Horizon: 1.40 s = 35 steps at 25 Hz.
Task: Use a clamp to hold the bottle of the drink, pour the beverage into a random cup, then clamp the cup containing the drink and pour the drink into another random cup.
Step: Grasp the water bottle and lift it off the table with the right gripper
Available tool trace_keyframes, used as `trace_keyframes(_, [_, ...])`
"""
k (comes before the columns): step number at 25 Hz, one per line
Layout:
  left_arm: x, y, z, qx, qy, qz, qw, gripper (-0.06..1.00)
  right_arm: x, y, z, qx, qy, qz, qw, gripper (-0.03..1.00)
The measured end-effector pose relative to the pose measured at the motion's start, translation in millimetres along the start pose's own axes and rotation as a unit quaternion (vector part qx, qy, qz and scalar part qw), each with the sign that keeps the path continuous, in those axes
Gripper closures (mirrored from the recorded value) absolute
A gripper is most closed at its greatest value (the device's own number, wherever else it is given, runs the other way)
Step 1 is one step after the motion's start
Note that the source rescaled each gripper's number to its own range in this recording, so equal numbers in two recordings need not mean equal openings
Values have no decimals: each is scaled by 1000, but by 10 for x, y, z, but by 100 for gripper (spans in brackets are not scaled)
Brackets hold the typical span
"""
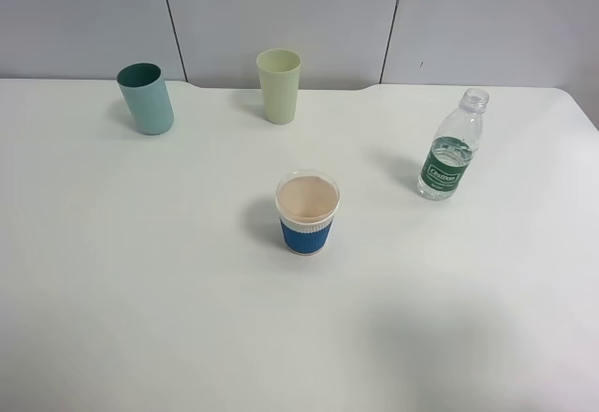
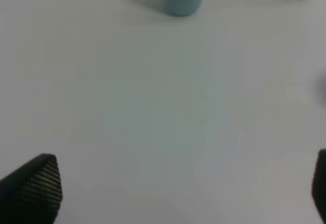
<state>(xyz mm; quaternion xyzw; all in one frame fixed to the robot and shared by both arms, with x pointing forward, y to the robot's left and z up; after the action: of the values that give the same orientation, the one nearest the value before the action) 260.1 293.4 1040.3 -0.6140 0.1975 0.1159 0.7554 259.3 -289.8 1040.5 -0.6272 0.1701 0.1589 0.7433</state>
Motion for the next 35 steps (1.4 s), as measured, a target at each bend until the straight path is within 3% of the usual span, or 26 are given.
trace_keyframes(4, [0, 0, 0, 0, 0, 0, 1000, -6, -50, -75, 13, 9, -3, -23, 1000, -2])
trace_keyframes(10, [0, 0, 0, 0, 0, 0, 1000, -6, -164, -343, 46, 11, -13, -122, 992, -2])
trace_keyframes(13, [0, 0, 0, 0, 0, 0, 1000, -6, -125, -450, 51, 12, -13, -137, 990, -2])
trace_keyframes(24, [0, 0, 0, 0, 0, 0, 1000, -6, 618, -792, 20, 28, 6, -45, 999, -2])
trace_keyframes(35, [0, 0, 0, 0, 0, 0, 1000, -6, 1290, -804, -89, 7, 41, 43, 998, -2])
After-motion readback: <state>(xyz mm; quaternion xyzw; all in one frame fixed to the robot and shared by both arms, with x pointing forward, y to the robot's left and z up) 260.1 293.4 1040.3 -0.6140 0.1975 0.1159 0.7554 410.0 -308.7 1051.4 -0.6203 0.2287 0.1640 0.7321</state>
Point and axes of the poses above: a point on each arm's last joint axis where the gripper is mounted, x pointing out along that axis toward the gripper, z along the wrist's bending axis when the last joint is at zero, y = z × x, the point moved 3 cm from there along x, pointing out along that axis toward the gripper, and after that the axes turned 12 degrees about x, right-handed, at the moved point
